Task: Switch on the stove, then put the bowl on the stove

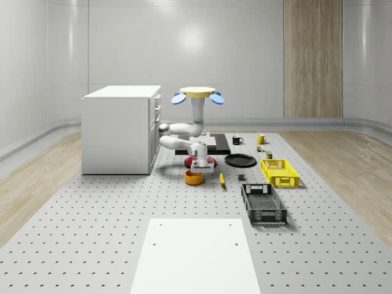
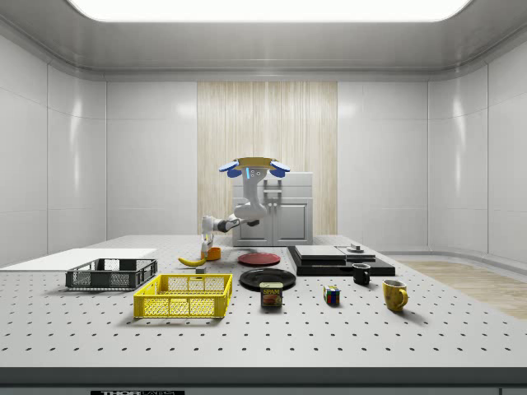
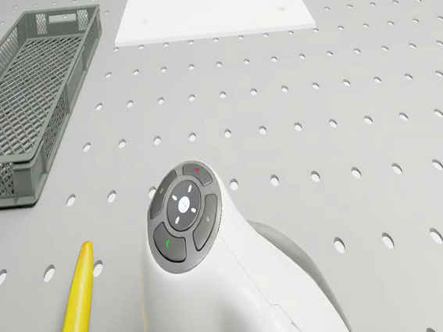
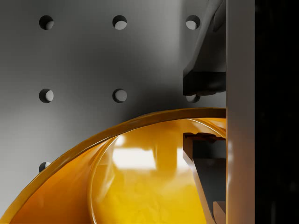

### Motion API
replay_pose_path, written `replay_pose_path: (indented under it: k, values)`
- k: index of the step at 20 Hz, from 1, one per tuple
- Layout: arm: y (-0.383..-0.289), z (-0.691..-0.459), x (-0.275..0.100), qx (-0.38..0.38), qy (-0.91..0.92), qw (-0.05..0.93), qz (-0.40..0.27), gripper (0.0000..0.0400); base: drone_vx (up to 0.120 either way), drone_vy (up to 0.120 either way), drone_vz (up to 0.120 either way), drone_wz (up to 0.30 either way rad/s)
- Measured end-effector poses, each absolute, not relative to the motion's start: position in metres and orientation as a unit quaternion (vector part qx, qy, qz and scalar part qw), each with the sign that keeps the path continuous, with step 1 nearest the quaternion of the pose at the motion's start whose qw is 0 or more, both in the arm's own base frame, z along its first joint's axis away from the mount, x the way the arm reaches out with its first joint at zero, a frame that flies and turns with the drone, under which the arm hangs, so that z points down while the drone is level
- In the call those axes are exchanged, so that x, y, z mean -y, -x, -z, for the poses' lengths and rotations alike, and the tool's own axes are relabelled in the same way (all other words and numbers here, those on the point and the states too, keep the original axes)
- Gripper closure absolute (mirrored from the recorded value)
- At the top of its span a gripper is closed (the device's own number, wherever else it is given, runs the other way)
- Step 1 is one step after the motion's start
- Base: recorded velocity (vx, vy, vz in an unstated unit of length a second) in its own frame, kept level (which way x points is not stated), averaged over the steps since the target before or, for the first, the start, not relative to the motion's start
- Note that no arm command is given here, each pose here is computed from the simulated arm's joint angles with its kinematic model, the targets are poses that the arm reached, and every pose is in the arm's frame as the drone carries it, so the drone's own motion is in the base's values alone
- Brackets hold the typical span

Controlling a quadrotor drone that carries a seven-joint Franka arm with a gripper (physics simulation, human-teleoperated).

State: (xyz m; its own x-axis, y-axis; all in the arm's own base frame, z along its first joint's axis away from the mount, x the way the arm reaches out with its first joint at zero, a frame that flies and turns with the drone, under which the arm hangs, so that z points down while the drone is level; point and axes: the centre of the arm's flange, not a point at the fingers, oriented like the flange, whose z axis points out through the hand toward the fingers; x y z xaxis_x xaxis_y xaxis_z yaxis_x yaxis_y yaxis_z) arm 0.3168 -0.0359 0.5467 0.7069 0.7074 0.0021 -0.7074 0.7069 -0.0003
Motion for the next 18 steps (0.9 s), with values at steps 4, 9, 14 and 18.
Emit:
replay_pose_path:
  k: [4,9,14,18]
  values:
    - [-0.3168,-0.543,0.036,0.001,0.000,0.924,-0.383,0.0296,0.000,0.000,0.000,0.000]
    - [-0.3167,-0.527,0.036,0.001,0.000,0.924,-0.383,0.0299,0.000,0.000,0.088,0.000]
    - [-0.3167,-0.519,0.036,0.001,0.000,0.924,-0.383,0.0300,-0.112,0.112,0.120,0.000]
    - [-0.3168,-0.516,0.036,0.001,0.000,0.924,-0.383,0.0300,-0.120,0.120,0.120,0.000]
